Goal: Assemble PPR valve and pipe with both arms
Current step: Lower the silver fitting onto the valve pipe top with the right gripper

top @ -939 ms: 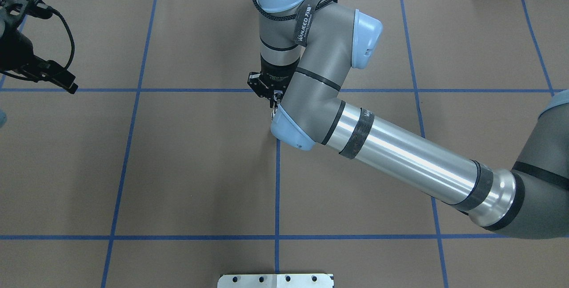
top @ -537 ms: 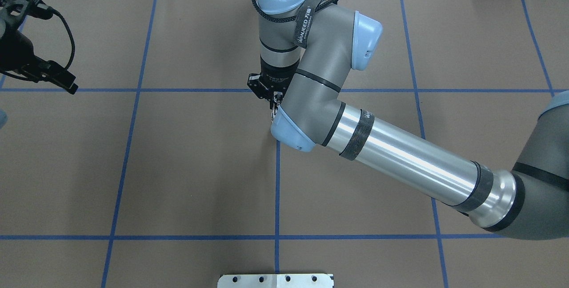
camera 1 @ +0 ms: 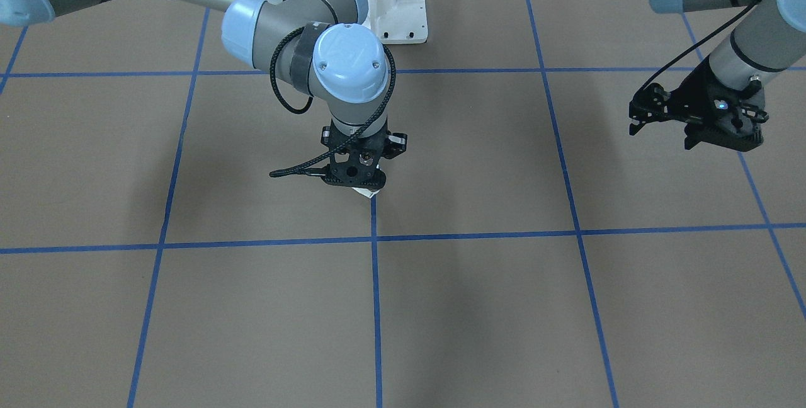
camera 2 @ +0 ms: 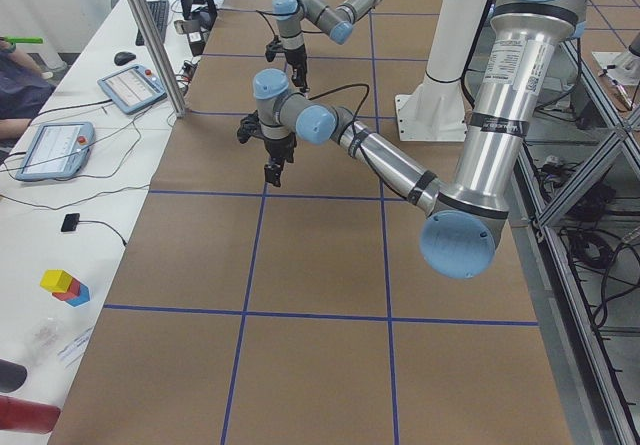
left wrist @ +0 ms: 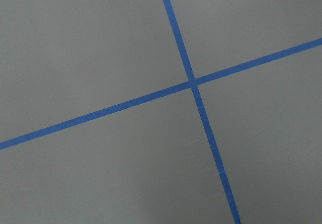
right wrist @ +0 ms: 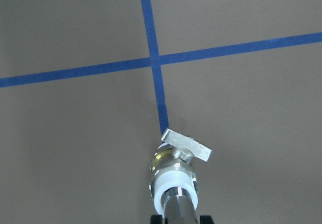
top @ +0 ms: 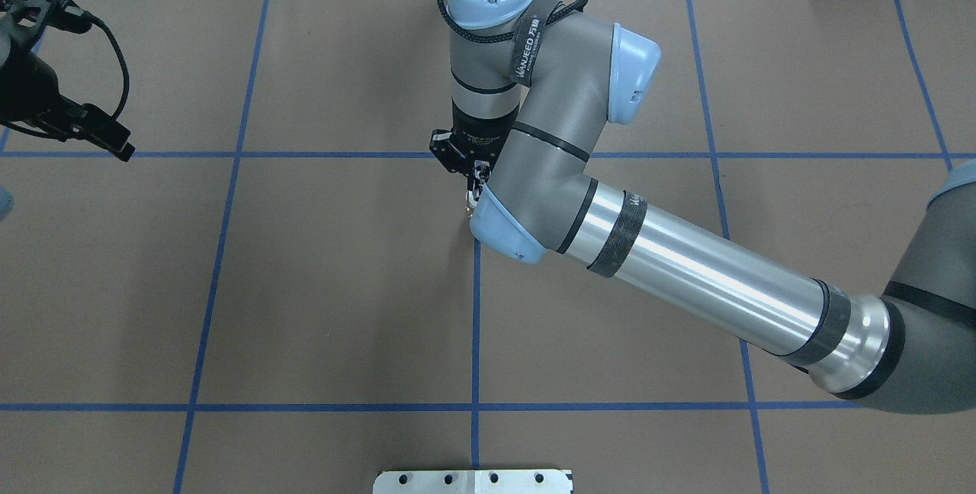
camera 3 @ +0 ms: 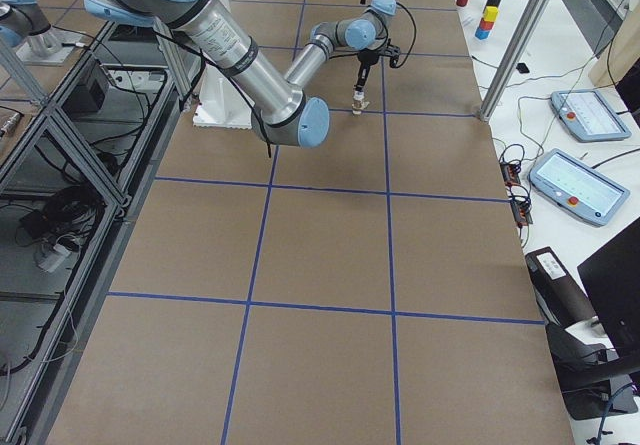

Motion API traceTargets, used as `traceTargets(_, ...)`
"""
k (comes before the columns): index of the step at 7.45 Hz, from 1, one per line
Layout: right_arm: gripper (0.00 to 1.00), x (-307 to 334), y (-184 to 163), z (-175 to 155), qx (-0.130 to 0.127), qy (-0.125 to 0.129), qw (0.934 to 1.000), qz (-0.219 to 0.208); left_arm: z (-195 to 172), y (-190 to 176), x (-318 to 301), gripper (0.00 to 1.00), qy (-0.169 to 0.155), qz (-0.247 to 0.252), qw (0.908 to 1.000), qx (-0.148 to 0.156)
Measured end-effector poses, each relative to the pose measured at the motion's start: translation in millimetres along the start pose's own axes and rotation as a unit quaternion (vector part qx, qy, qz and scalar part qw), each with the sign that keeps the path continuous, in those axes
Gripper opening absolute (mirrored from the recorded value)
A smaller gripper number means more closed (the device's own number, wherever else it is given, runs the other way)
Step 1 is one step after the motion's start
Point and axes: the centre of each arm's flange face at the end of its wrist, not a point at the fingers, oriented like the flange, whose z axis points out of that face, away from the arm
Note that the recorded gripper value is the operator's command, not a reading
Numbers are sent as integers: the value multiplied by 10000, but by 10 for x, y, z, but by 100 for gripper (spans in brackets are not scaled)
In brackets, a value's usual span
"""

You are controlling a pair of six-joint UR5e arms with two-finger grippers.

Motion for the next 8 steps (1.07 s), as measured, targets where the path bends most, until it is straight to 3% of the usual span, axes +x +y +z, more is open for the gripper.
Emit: traceTargets(8,0,-20,94,83,-55,14,10000,-59,9,2,-8,100,-3,-8,10000,-9)
